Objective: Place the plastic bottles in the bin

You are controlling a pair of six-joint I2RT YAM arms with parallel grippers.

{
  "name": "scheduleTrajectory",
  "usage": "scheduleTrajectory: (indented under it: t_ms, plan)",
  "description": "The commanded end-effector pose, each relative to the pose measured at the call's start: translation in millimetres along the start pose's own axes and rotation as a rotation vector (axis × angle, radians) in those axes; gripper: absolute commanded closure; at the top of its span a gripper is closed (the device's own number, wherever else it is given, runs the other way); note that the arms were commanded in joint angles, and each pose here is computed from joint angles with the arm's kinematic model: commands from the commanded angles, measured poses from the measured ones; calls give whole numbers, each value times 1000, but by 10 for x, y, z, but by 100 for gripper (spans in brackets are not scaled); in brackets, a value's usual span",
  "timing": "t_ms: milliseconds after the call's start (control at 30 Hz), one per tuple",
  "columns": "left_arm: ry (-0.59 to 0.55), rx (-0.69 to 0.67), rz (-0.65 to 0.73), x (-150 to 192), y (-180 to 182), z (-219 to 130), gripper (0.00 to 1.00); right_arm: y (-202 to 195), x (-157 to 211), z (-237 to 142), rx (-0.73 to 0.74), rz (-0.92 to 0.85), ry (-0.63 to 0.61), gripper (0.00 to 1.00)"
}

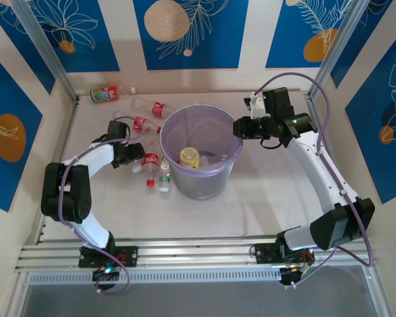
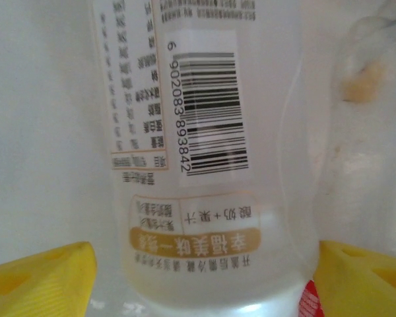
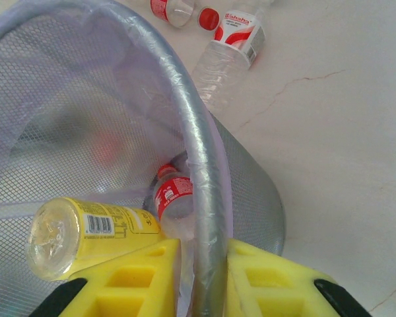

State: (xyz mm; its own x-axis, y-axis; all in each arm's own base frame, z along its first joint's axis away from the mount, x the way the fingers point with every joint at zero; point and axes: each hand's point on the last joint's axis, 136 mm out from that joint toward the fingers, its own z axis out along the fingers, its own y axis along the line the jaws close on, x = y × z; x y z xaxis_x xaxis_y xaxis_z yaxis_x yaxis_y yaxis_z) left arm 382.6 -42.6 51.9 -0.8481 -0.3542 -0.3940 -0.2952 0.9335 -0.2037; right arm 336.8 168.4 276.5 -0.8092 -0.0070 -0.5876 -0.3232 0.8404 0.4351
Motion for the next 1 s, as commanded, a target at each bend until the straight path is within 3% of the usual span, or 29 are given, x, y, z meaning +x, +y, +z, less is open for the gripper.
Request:
scheduleTrajectory:
  t_ms: [0, 200, 400, 700, 967]
  plan:
    - [-4, -46, -17, 30, 117, 116, 20, 10, 20, -61, 1, -12, -6, 79]
    - [17, -51, -27, 80, 138, 259, 30, 12, 24, -62, 6, -14, -3, 79]
    - [-36, -46, -7, -35, 111, 9, 35, 16, 46, -69, 5, -14, 0, 79]
    - [-182, 3, 115, -373, -52, -1009, 49, 28, 29, -49, 6, -14, -3, 79]
    - [-329, 206, 203, -526, -519, -2139, 64, 21, 50, -27, 19, -14, 5, 79]
